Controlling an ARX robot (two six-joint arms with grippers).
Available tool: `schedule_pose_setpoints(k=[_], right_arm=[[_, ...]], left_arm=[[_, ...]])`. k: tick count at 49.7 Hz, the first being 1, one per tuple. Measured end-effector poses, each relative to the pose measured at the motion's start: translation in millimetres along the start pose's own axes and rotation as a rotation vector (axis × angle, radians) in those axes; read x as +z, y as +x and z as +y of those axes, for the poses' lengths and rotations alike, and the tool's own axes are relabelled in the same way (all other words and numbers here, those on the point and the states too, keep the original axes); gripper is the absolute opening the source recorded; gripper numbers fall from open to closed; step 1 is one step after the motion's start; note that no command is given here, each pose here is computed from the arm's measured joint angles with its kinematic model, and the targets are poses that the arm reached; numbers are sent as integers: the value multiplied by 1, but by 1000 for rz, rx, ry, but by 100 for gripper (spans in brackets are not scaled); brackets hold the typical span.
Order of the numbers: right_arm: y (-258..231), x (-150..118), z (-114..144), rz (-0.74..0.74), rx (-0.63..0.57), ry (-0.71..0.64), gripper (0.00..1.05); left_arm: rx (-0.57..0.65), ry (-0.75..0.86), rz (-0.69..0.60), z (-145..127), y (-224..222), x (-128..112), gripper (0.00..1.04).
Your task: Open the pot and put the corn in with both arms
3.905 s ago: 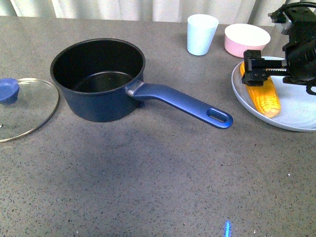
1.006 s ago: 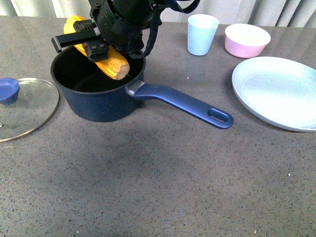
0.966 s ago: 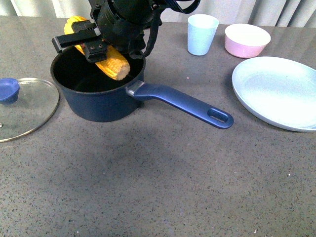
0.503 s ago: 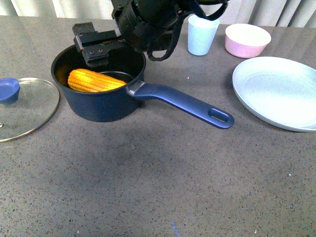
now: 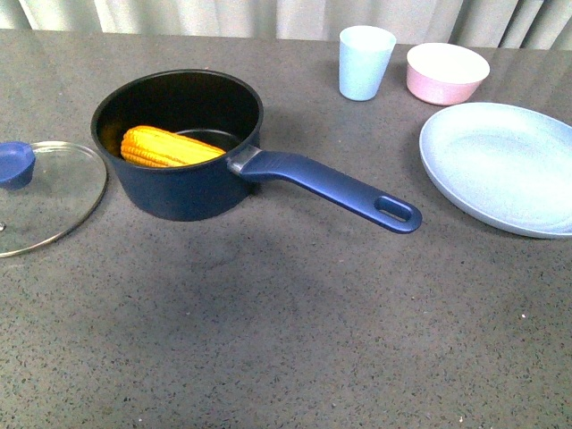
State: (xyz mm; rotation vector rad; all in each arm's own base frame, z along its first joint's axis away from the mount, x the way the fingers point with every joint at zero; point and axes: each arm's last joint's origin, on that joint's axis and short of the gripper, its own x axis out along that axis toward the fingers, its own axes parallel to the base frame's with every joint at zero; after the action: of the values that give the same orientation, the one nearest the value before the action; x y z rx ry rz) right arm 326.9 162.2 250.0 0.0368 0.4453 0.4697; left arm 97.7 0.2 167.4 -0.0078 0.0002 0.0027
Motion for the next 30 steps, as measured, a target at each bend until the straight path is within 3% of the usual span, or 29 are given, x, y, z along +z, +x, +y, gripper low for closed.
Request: schedule_pose_setpoints(k=[7, 8, 11, 15, 25, 30], right_arm=[[-61, -10, -7, -58, -13, 49, 96], [-69, -12, -7, -101, -58, 37, 94], [-97, -23, -14, -345, -302, -2, 80], [-134, -50, -30, -452, -446, -5, 62], [-162, -106, -51, -427, -463, -29, 17], [-168, -115, -54, -433, -455, -33, 3]], left_arm=[[0, 0, 0, 0, 0, 0, 96], [0, 0, 0, 0, 0, 0, 96], [0, 0, 0, 0, 0, 0, 96], [1, 0, 0, 0, 0, 0, 96], [0, 0, 0, 0, 0, 0, 96], [0, 0, 0, 0, 0, 0, 96]])
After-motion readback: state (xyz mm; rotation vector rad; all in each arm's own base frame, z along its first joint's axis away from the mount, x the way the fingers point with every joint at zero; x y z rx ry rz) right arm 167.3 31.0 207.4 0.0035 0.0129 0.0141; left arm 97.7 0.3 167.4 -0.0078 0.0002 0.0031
